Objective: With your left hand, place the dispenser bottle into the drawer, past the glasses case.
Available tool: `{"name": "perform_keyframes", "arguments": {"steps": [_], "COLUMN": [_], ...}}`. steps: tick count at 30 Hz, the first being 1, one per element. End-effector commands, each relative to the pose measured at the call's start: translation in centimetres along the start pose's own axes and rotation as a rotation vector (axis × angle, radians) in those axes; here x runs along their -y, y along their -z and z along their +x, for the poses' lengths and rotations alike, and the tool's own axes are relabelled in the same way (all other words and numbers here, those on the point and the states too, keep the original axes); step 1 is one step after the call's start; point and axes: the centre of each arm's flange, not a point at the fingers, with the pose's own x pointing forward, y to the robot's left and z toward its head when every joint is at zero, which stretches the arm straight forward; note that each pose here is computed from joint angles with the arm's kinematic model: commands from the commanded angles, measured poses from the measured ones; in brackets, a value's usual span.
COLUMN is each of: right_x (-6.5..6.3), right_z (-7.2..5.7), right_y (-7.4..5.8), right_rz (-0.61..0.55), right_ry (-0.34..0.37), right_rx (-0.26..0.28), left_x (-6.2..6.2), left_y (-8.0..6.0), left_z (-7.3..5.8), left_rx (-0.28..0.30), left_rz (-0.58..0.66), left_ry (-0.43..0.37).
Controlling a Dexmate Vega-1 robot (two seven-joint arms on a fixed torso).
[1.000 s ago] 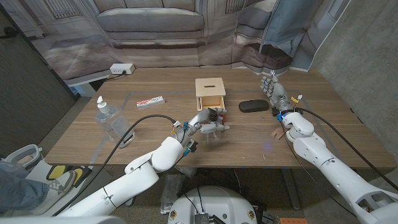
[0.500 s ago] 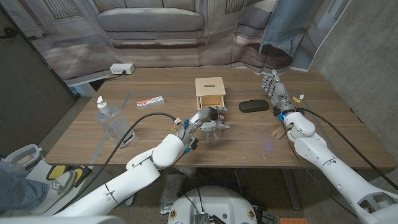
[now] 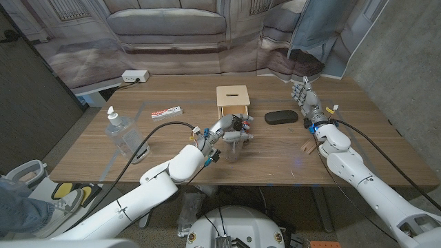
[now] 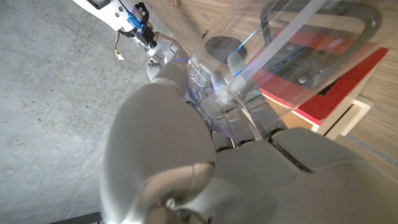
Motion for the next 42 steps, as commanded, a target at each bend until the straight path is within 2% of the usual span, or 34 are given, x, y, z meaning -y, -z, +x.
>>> {"name": "perform_keyframes", "arguments": {"steps": [1, 11, 19, 27, 33, 42], "right_x": [0.2, 0.4, 0.7, 0.6, 0.3, 0.0], "right_z": [-0.3, -0.5, -0.7, -0.6, -0.3, -0.1], "right_y": [-0.4, -0.6, -1.0, -1.1, -1.3, -1.0], "right_rz": [0.0, 0.0, -0.002, -0.007, -0.006, -0.003], "right_ry": [0.004, 0.01, 0.013, 0.003, -0.006, -0.014], "right_rx": [0.011, 0.017, 0.026, 0.027, 0.028, 0.021], "left_x": [-0.4, -0.5, -0.9, -1.7, -1.8, -2.0], "left_y": [-0.6, -0.9, -1.7, -2.2, -2.5, -3.0], "left_z": [0.5, 0.8, 1.1, 0.6, 0.4, 0.1], "left_rx": [0.018, 0.038, 0.063, 0.09, 0.123, 0.139], "left_rz": [-0.016, -0.032, -0.016, -0.035, -0.066, -0.075], "left_ry": [0.004, -0.008, -0.015, -0.038, -0.036, -0.056]}}
